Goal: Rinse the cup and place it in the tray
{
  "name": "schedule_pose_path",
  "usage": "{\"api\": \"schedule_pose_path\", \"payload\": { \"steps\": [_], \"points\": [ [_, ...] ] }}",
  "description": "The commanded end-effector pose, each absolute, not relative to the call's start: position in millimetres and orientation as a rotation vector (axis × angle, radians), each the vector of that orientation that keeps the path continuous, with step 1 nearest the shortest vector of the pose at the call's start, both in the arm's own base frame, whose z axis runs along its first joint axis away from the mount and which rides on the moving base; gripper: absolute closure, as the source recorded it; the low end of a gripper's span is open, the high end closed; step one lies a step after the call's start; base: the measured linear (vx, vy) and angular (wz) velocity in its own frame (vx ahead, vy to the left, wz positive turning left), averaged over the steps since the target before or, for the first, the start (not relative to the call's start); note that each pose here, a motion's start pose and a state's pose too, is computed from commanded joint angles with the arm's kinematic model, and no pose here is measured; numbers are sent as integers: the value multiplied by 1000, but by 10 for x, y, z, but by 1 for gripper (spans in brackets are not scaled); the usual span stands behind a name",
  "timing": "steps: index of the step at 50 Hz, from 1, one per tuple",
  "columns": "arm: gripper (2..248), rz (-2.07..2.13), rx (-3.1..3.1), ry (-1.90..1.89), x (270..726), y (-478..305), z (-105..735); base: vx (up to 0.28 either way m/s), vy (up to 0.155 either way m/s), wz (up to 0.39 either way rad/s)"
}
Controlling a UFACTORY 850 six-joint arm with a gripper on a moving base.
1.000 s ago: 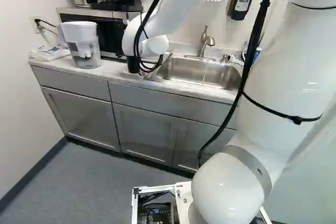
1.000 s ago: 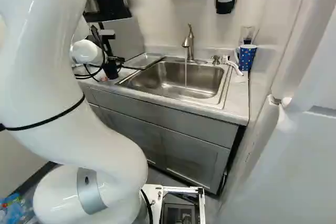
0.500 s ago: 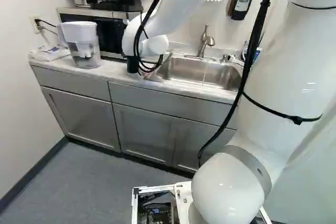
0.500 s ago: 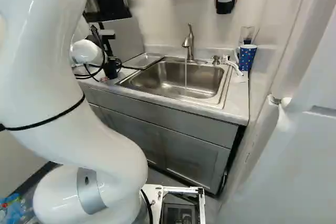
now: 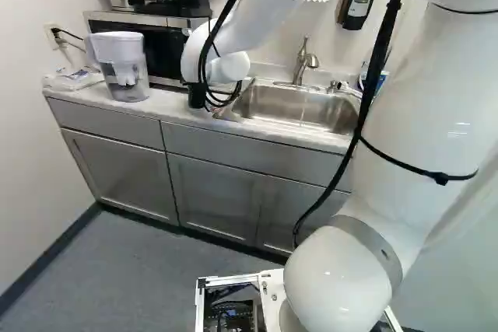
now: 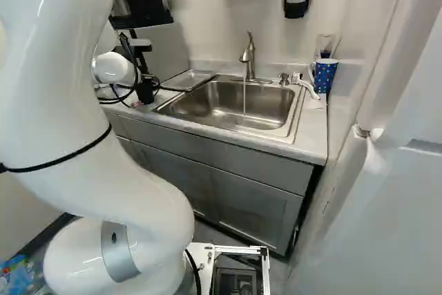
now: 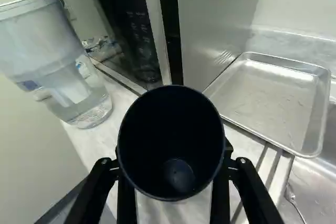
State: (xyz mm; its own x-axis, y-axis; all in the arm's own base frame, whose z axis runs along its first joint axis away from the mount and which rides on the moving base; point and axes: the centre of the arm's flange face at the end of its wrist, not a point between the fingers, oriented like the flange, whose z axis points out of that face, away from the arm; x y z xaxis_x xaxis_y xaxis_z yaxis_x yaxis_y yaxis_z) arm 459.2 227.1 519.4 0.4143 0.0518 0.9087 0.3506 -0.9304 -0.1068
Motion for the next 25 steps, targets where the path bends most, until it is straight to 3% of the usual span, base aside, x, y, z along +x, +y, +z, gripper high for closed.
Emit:
{"api": "schedule_pose_path", "payload": {
  "steps": [25],
  "points": [
    [125,-1609,-2378,-259,4836,1975,5460,0,0,0]
  ]
}}
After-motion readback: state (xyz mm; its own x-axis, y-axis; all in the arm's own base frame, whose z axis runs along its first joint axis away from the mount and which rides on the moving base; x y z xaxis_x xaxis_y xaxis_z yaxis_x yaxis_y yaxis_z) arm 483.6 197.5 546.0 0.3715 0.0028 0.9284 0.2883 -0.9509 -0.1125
